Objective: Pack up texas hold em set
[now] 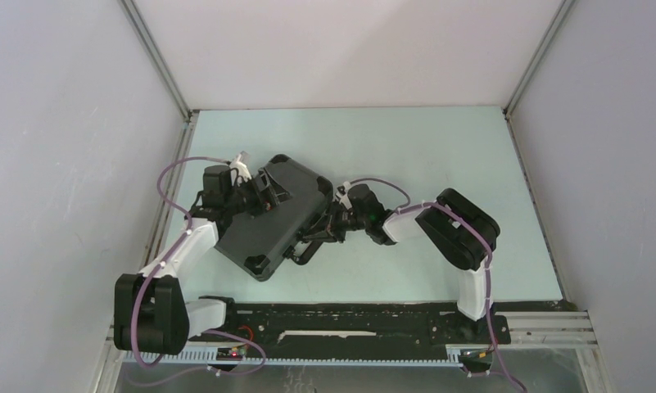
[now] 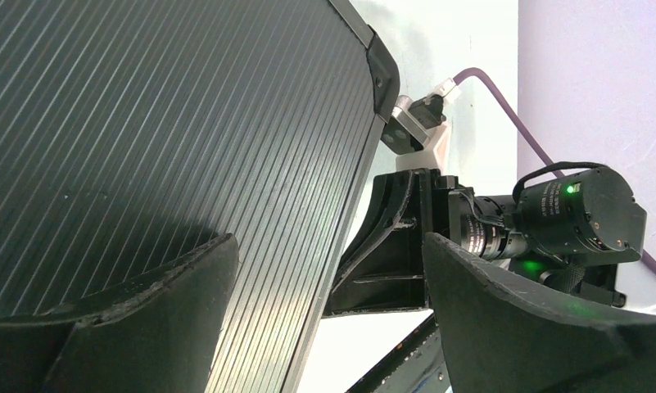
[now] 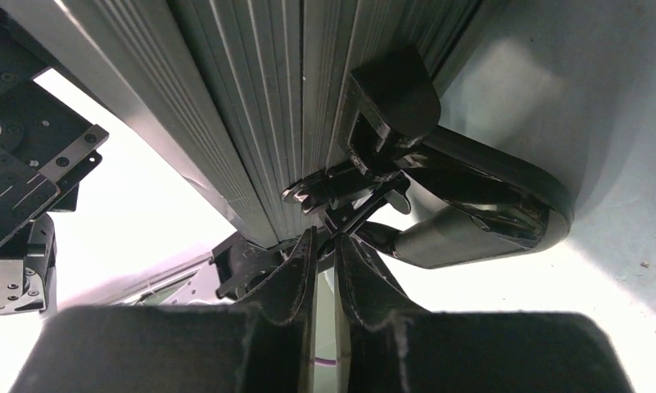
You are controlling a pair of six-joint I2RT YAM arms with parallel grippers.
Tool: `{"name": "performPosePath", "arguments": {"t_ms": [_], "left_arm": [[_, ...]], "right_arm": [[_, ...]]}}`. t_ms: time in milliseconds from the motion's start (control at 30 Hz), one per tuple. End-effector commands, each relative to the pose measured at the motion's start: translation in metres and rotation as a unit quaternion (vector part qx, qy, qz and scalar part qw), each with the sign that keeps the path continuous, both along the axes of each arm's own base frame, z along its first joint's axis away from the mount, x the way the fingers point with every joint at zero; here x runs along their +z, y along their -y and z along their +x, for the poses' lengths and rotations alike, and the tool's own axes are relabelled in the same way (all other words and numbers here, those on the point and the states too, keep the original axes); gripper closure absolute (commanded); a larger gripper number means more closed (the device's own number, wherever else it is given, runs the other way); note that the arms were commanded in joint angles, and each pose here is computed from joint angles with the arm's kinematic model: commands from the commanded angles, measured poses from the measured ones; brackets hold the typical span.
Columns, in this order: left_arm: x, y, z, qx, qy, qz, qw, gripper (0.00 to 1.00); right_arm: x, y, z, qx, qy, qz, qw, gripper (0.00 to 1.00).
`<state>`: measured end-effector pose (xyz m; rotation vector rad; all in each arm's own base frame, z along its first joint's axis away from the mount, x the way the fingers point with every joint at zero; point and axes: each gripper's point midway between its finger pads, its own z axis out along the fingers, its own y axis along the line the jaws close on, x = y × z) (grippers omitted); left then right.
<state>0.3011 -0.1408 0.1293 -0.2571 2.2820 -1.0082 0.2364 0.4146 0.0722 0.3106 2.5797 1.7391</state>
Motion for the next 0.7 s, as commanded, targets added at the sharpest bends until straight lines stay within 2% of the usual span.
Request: {"name": "performPosePath", "arguments": {"t_ms": [0,267,467,667], "left_arm": [[-0.08,-0.021,-0.056,0.029,-0.171,0.062,0.983,0.07],[-0.08,-0.021,-0.056,0.028,-0.172,0.061,0.983,0.07],[-0.079,-0.021,-0.056,0.025,-0.171,0.06,0.983,0.07],[-0.078,-0.021,-0.055,0.026,-0.169,0.06,0.984,0.07]], "right_arm": [[0.041,-0.02,0.021,-0.007,0.062,0.051,0.997,0.89],[0.048,-0.033,0.032,-0.006,0.064,0.059,0.996,0.85],[0.055,-0.034,0.04,-0.012,0.074,0.061,0.995,0.78],[0.073,-0.032,0.044,-0.019,0.09,0.077,0.993,0.76]]}}
